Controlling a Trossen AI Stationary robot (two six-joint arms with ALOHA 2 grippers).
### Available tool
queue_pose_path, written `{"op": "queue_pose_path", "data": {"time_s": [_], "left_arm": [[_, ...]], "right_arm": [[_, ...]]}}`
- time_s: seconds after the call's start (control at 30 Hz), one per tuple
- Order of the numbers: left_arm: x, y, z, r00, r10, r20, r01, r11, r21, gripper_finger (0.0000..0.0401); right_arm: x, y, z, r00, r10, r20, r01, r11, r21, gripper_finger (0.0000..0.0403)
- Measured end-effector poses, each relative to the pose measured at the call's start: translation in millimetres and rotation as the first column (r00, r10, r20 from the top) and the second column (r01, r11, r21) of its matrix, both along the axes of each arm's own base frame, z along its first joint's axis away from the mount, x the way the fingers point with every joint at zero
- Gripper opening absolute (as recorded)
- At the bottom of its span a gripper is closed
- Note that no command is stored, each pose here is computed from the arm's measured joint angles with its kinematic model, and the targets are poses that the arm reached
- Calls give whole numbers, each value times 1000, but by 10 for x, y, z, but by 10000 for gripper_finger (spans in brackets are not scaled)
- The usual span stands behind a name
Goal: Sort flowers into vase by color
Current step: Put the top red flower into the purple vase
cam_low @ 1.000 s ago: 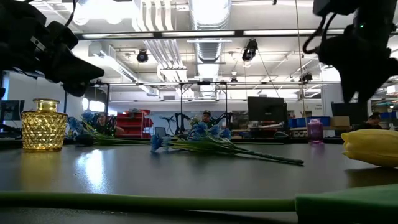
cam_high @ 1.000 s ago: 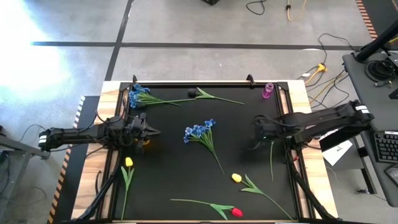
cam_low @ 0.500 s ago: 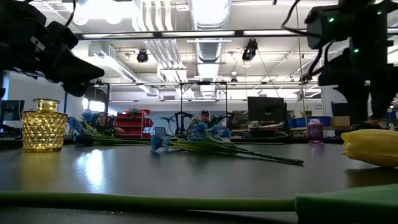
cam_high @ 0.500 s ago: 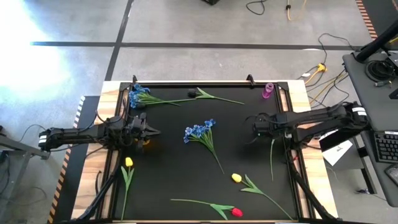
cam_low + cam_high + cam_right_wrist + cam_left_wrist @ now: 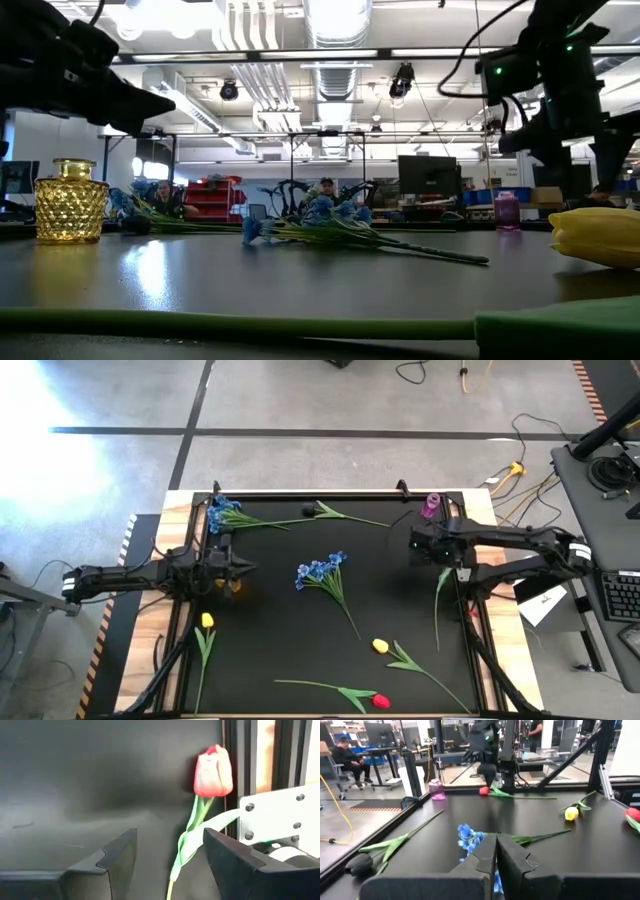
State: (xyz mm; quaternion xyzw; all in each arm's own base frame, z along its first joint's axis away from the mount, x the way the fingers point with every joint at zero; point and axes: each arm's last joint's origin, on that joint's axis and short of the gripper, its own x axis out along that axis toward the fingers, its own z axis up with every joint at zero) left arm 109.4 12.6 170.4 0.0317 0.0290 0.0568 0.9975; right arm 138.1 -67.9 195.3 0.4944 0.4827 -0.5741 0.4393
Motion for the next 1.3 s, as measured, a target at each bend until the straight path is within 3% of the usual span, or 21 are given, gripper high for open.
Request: {"op": "queue_pose_path", "data": {"time_s": [0.17,0.33,0.43,0.53,0.6,0.67,0.77,0.9,1.0,1.1,1.2,1.3], "left_arm": [[1,0,35,999,2,39,-1,1000,-26,0],[-14,9,214,968,50,246,5,976,-219,0],[-63,14,392,895,92,437,65,941,-332,0],[-156,15,574,772,127,623,168,904,-394,0],[-205,31,635,701,202,684,199,866,-459,0],[-227,35,658,671,226,706,230,842,-488,0],[-220,22,730,692,181,699,259,842,-474,0],[-181,6,933,777,114,619,231,863,-449,0],[-155,9,1104,864,123,488,142,871,-470,0],[-137,33,1234,931,205,303,-21,858,-514,0],[-133,67,1385,929,321,184,-181,828,-530,0],[-109,88,1544,910,382,161,-250,816,-521,0]], "right_arm": [[-51,-217,-111,998,-54,-17,56,985,161,219],[-101,-425,-291,989,-116,-89,137,950,281,219],[-124,-510,-411,987,-106,-122,144,918,370,219],[-131,-561,-527,984,-88,-156,149,887,437,217],[-135,-588,-601,984,-60,-169,134,872,470,207],[-128,-612,-689,986,-3,-169,85,872,482,188],[-114,-627,-766,984,31,-174,62,862,503,144],[-76,-650,-783,990,52,-134,21,870,493,71],[-37,-684,-707,994,66,-87,-22,903,430,23],[7,-701,-574,996,87,-12,-78,938,339,15],[45,-693,-379,993,91,81,-108,967,230,14],[90,-705,-113,970,113,216,-131,989,67,13]]}}
